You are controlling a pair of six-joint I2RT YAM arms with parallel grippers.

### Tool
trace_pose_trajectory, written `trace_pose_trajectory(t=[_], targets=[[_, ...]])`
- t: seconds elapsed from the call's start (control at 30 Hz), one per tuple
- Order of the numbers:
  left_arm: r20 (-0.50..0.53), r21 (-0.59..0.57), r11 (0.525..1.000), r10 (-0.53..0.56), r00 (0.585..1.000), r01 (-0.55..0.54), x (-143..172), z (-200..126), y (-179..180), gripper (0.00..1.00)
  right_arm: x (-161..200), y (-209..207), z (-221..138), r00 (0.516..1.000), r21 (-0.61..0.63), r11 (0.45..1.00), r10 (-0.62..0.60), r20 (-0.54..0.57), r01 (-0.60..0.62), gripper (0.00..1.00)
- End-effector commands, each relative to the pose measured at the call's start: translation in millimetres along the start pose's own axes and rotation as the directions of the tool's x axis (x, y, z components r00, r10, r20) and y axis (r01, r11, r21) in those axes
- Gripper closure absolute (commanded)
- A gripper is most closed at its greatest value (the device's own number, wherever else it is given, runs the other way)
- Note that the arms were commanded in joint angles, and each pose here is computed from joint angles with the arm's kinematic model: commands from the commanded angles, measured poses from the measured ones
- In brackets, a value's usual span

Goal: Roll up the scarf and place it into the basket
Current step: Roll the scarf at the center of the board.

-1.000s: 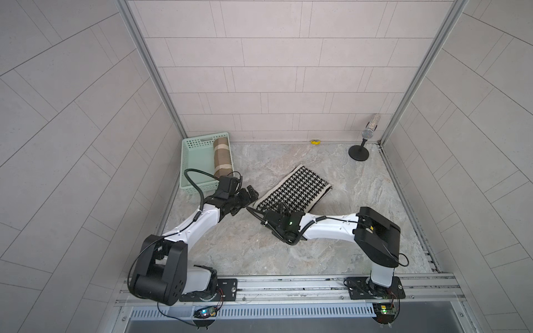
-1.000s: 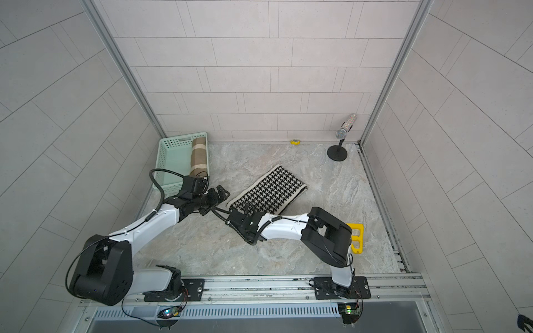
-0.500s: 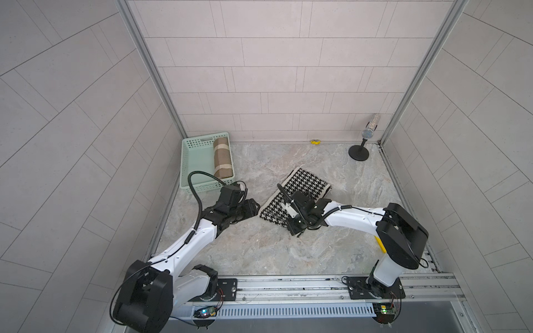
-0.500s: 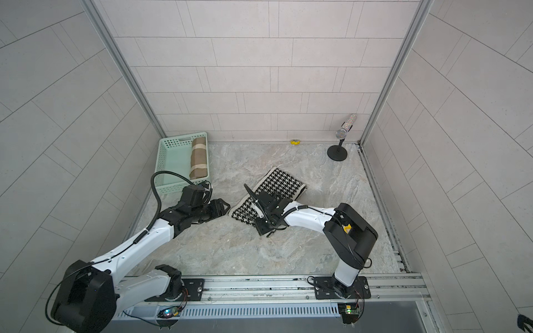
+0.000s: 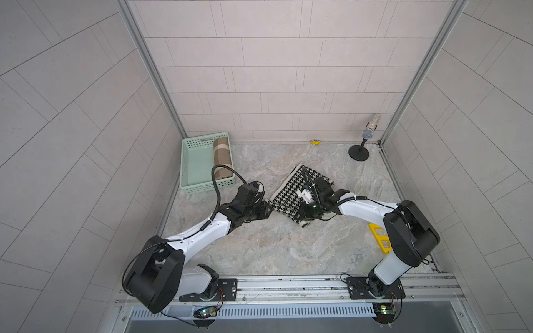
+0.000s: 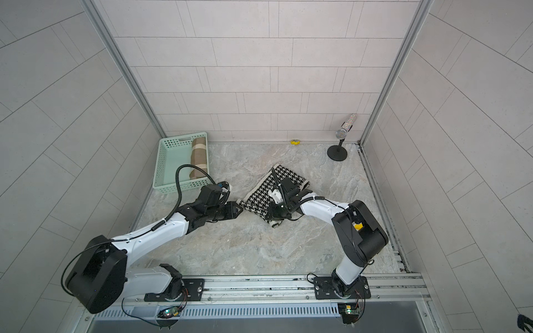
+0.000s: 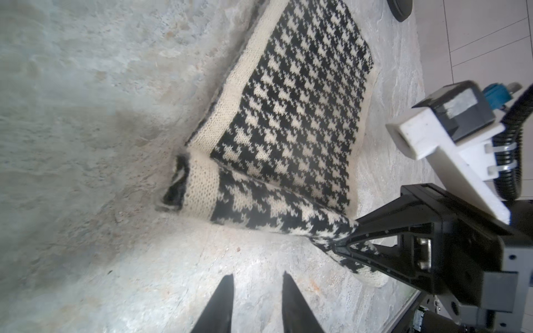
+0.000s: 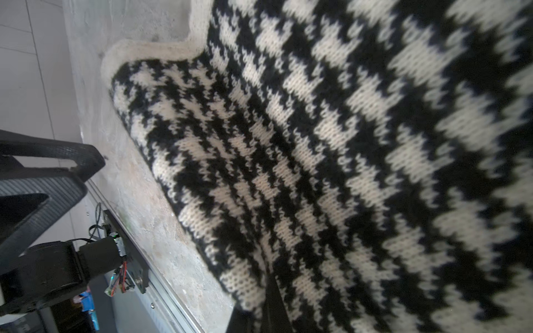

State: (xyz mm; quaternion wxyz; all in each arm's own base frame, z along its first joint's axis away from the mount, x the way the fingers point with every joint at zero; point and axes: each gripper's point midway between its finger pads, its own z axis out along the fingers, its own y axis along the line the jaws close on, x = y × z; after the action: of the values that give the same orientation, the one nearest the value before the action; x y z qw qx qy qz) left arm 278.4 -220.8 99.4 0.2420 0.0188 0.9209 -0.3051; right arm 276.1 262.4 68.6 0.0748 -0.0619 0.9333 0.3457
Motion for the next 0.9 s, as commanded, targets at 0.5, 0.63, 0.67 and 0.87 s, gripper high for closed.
trace_pose_trajectory(t=[0.5, 0.63, 0.67, 0.87], targets=[[-0.010, 0.072, 0.996, 0.058, 0.998, -0.057, -40.5, 81.6, -31.0, 0.75, -11.6, -29.1, 2.9, 0.981, -0.103, 0.976, 0.193, 0.000, -0.192, 1.00], [-0.023, 0.052, 0.998, 0.028, 0.999, -0.027, -46.8, 99.1, -27.0, 0.77, -13.5, -29.7, 2.0, 0.983, -0.102, 0.978, 0.185, 0.006, -0.184, 0.98], [-0.032, 0.041, 0.999, 0.017, 0.999, -0.016, -47.5, 103.8, -24.2, 0.77, -13.4, -29.3, 1.2, 0.984, -0.101, 0.979, 0.177, 0.009, -0.176, 0.97], [-0.093, -0.011, 0.999, -0.040, 0.995, 0.039, -47.5, 128.3, -11.5, 0.78, -13.9, -40.3, -20.3, 0.996, 0.065, 0.994, 0.080, 0.048, -0.084, 0.71]])
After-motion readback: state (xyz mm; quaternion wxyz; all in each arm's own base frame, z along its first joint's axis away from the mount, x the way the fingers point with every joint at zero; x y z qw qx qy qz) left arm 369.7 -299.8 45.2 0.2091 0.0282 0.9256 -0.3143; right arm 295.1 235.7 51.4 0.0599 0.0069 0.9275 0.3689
